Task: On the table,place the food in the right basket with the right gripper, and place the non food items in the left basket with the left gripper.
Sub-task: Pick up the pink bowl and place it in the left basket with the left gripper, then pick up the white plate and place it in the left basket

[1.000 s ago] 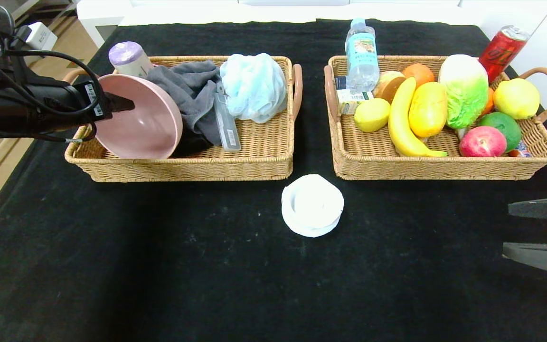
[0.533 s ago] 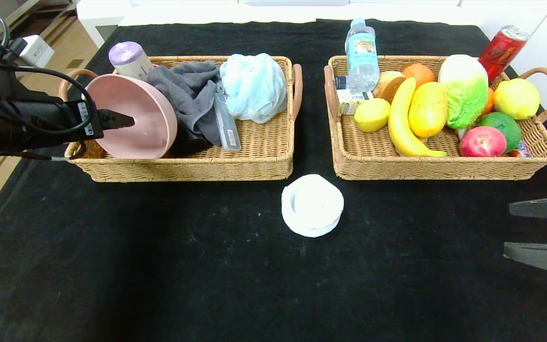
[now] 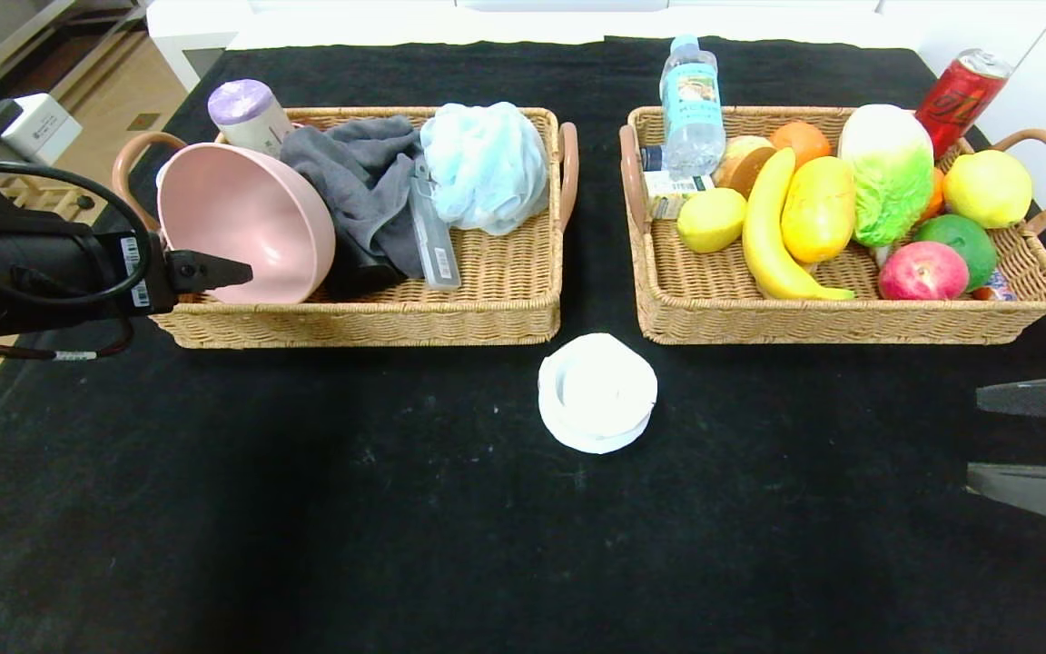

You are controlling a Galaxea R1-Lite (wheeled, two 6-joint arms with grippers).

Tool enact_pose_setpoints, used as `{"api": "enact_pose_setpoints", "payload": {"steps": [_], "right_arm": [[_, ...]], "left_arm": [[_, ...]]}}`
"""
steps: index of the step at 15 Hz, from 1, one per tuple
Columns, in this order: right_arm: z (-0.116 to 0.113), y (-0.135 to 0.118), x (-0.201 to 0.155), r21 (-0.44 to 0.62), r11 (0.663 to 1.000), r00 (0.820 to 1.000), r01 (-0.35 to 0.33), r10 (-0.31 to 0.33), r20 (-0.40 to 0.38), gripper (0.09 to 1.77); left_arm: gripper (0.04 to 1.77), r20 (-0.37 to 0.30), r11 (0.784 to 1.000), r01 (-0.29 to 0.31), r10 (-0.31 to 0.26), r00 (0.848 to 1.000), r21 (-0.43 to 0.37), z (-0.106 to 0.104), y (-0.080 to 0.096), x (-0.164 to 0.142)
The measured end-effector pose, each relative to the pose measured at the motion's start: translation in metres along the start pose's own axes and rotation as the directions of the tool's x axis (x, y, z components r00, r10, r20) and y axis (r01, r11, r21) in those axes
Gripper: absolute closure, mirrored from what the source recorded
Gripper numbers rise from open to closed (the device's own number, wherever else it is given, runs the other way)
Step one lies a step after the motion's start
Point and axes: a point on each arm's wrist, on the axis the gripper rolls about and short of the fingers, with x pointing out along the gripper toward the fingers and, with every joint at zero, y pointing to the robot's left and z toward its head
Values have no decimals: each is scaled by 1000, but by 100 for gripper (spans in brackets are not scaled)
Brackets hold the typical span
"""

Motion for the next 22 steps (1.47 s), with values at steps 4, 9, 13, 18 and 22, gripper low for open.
{"api": "enact_pose_setpoints", "payload": {"steps": [4,9,13,18,22], "right_arm": [[0,0,0,0,1000,1000,0,0,0,15],[0,0,0,0,1000,1000,0,0,0,15],[0,-1,1,3,1000,1000,-1,1,-4,15],[-1,-1,2,4,1000,1000,-2,2,-5,15],[0,-1,1,4,1000,1000,-1,1,-5,15]], "left_arm": [[14,-49,997,72,-70,996,24,-11,-19,-11],[12,-101,983,172,-165,981,58,-21,-47,-21],[11,-117,972,208,-196,974,104,-27,-73,-26],[11,-255,953,276,-238,937,126,-38,-107,-37],[10,-360,956,285,-244,900,65,-39,-131,-35]]}}
